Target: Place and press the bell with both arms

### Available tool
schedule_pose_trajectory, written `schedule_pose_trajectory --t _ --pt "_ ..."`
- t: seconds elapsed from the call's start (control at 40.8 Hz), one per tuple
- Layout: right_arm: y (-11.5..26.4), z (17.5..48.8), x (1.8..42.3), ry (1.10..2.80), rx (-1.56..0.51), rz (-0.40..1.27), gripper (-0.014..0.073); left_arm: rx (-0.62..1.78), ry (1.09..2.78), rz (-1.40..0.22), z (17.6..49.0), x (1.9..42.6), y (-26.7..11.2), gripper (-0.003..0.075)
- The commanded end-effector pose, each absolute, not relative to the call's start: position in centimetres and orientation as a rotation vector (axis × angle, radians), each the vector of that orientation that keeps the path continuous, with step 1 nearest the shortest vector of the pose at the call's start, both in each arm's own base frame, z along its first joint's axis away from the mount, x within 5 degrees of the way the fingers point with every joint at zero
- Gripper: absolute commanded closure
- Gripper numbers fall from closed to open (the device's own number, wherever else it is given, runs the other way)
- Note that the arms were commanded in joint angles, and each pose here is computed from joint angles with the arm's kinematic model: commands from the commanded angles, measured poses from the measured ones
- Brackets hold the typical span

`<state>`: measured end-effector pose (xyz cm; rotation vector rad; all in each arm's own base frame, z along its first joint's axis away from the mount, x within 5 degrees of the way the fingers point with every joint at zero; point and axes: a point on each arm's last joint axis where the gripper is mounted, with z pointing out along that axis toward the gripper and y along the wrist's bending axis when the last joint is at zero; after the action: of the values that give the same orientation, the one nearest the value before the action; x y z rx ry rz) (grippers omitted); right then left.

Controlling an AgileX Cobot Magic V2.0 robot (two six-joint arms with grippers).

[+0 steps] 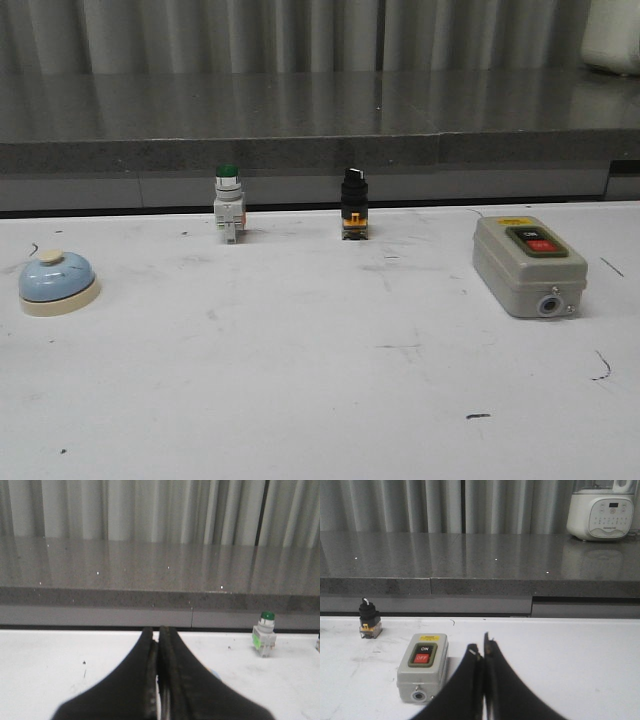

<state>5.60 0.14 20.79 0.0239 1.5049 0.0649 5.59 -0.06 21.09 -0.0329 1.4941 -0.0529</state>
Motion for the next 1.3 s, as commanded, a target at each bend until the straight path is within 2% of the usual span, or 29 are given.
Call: schedule_pose_trajectory --t 0.0,0.221,0.392,0.49,0.613,0.809,1.274 --pt "0.1 24.5 4.7 1.335 0.028 0.062 0.0664 -0.033 1.324 -0.07 23.5 5.0 -0.1 0.074" --pt "0.0 29.5 3.3 1.326 -0.011 0.01 0.0664 -0.031 1.274 -0.071 29.8 3.5 -0.1 0.074" --pt "0.0 33.0 3.6 1.422 -0.01 0.004 0.0664 -0.032 1.409 -0.07 34.3 3.6 -0.1 0.074" --pt "0.0 34.4 4.4 1.508 -0.009 0.002 0.0664 -0.034 1.523 -0.068 35.8 4.6 -0.1 0.074" --pt "0.0 35.1 6.0 1.628 -0.008 0.0 0.0664 -0.037 1.631 -0.065 36.0 6.3 -0.1 0.074" --pt "0.0 34.2 8.5 1.752 -0.009 -0.002 0.0664 -0.039 1.741 -0.063 35.1 8.5 -0.2 0.074" --pt "0.1 32.8 11.1 1.883 -0.011 -0.003 0.0663 -0.041 1.819 -0.061 34.4 10.0 -0.2 0.0739"
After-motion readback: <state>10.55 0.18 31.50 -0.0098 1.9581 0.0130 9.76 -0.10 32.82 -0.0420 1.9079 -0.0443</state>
